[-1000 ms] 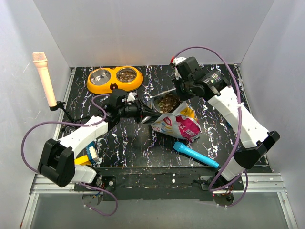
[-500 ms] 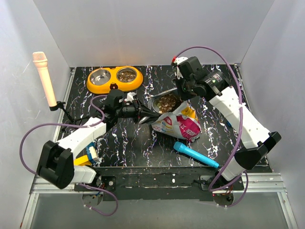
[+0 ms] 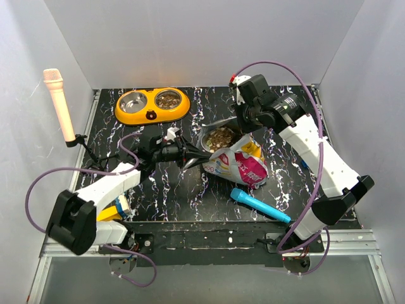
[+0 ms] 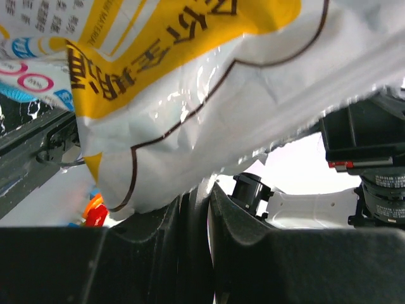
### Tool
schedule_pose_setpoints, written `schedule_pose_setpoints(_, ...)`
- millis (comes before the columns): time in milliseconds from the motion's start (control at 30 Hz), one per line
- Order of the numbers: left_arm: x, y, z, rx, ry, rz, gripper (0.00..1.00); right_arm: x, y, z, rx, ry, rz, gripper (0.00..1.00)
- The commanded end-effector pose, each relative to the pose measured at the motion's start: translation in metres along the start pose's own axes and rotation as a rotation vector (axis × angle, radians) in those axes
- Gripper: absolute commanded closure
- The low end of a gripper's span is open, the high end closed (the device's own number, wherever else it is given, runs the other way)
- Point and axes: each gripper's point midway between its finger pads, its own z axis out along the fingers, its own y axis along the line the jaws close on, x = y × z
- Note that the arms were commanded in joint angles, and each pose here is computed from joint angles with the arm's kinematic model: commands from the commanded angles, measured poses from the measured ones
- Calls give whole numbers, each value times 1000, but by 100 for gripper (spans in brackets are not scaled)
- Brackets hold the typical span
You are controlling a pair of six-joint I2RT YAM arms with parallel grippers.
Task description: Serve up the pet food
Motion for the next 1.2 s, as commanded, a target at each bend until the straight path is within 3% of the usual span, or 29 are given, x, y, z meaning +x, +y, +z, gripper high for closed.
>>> schedule_pose_setpoints(0,-17,-31,17,108,-24,85,100,-47,-16,-60,5,-271,54,99)
schedule_pose_setpoints(133,2,-37,-9,59,-67,142,100,-49,-16,-67,-2,-286,58,99)
schedule_pose_setpoints(267,-17,-30,30,98,0,90,100,-49,-17,-65,6,-284,58,99)
schedule_pose_setpoints(400,2,-36,-7,56,-75,133,100,-50,-15,-69,-9,-286,61,99)
schedule_pose_setpoints(500,-22,-19,23,81,-18,60,100,-49,-16,-66,-4,-287,57,99)
schedule_pose_setpoints(600,1,-47,7,109,-45,130,100,-51,-15,-65,-5,-277,55,99)
schedule_pose_setpoints(667,-6,-32,0,54,-84,115,100,-52,-15,-70,-10,-294,60,99)
schedule_pose_setpoints(767,-25,-17,30,64,-8,54,100,-52,-15,-66,-10,-294,57,99)
schedule_pose_setpoints(833,-9,-41,21,124,-16,88,100,-53,-14,-65,-9,-280,57,99)
schedule_pose_setpoints(900,-3,-38,2,51,-83,124,100,-54,-16,-71,-8,-294,65,99)
schedule_pose_setpoints(1000,-24,-26,25,108,-18,53,100,-54,-17,-70,-1,-304,62,99)
schedule_pose_setpoints(1067,-14,-42,28,195,-25,45,100,-53,-17,-67,2,-286,57,99)
schedule_pose_setpoints(1167,-9,-36,9,78,-73,133,100,-53,-16,-71,-4,-290,68,99)
